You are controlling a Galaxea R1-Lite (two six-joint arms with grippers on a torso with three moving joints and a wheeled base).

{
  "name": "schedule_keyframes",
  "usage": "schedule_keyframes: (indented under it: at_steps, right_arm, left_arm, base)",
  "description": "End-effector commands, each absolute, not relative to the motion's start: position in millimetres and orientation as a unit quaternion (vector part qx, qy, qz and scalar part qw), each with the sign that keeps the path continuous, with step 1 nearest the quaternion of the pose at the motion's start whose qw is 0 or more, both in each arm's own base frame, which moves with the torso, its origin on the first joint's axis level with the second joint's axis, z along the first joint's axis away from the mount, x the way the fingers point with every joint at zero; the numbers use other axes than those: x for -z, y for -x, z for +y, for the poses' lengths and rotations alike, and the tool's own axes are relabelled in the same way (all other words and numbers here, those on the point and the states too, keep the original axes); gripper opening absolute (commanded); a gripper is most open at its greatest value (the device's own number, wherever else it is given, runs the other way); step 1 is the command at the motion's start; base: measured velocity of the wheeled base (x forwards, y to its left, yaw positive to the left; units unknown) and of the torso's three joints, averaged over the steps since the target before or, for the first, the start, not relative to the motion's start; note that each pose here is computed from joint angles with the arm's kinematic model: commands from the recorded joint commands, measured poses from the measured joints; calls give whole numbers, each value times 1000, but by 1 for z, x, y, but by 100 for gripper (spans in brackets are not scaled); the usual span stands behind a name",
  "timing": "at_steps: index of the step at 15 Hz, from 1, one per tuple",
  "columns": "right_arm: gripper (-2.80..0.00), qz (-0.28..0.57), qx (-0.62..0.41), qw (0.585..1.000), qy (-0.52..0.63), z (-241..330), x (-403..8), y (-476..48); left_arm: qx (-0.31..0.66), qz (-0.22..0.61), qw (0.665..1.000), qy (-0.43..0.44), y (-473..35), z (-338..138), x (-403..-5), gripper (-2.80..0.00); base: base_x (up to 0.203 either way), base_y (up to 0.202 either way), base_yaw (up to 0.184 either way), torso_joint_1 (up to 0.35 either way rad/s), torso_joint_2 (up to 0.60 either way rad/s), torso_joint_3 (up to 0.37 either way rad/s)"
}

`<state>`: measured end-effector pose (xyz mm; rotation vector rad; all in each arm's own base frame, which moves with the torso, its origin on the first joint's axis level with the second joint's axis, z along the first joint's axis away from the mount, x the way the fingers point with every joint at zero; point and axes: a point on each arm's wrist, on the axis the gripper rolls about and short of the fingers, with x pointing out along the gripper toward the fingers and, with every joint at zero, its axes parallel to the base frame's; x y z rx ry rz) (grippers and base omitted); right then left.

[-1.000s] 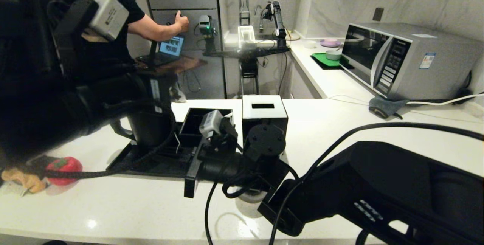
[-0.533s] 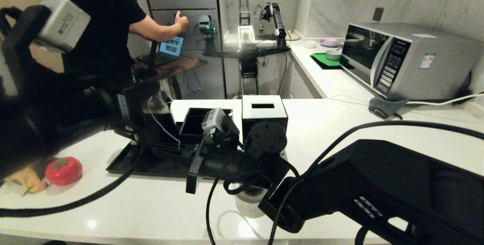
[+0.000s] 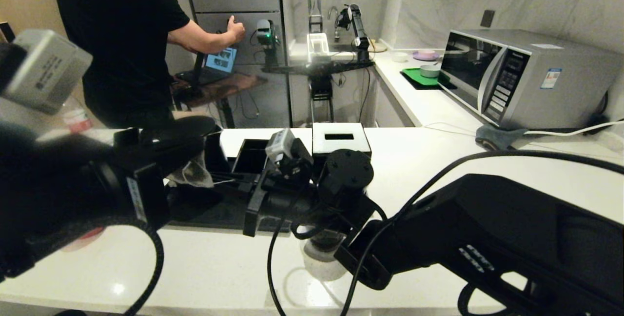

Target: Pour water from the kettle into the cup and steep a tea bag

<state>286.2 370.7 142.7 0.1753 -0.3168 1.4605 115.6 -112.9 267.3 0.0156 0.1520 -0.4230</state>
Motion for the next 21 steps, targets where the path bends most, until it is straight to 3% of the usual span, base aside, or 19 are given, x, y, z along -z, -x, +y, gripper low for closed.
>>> schedule_keyframes:
  at_steps: [1,12,13,21]
  right_arm:
    - [-280,-151,-663,729,-80,370,-148,-288]
    - [-280,-164,-662,727,-82,371,-156,-289]
    - [-280,-164,-662,727,-82,371,-156,-289]
    - [-280,-172,-661,725,-83,369,-164,-287]
  left_arm:
    - [220,78,972,-11,-108,-110,-261,-280]
    - [217,101,971,-29,-101,-103,-240,-280]
    - [216,101,971,-29,-101,-103,-240,0]
    - [199,110,973,-33,-105,-102,-235,0]
  base:
    - [0,0,0,0,0,0]
    - [0,0,0,0,0,0]
    - [0,0,0,0,0,0]
    - [0,0,0,0,0,0]
